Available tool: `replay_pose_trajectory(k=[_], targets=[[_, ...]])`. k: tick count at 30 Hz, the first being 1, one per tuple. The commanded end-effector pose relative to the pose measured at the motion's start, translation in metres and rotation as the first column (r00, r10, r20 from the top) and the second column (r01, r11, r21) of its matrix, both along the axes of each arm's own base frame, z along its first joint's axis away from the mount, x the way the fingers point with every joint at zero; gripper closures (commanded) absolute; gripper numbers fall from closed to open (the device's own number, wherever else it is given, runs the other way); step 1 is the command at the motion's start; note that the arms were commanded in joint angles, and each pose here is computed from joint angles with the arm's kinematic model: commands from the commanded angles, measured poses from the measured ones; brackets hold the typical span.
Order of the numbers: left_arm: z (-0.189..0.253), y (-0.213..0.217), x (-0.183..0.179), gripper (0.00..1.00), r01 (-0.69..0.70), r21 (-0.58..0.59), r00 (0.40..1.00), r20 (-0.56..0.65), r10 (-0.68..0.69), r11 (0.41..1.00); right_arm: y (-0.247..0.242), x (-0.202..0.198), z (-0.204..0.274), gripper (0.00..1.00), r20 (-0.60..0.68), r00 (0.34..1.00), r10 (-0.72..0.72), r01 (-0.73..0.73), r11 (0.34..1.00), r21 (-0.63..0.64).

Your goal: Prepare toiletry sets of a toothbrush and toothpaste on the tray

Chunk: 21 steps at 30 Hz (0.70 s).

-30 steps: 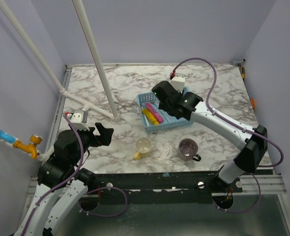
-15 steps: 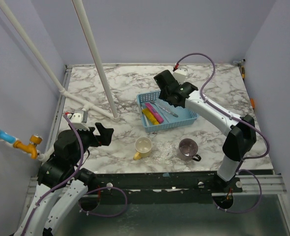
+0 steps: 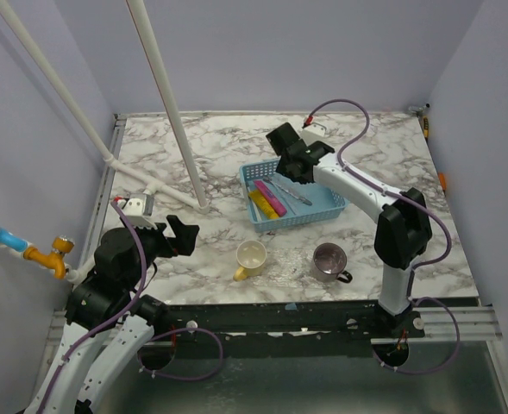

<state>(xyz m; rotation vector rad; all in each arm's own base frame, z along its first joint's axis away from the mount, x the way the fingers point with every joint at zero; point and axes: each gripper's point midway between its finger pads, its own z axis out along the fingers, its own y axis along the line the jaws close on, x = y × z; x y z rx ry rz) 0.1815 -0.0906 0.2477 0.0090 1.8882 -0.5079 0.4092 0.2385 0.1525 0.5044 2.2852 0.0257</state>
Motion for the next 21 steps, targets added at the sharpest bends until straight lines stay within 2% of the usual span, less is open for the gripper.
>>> replay_pose_trajectory(k=[1,21], targets=[[-0.002,0.001,-0.002,0.01,0.002,-0.002,1.0,-0.002,-0.002,1.0,0.005,0.011,-0.005,0.5,0.005,0.999,-0.043,0.043,0.999,0.032],[-0.002,0.001,-0.001,0.01,-0.002,0.001,1.0,-0.005,0.002,1.0,-0.004,0.016,-0.043,0.55,-0.075,0.994,-0.078,0.079,0.997,0.013]])
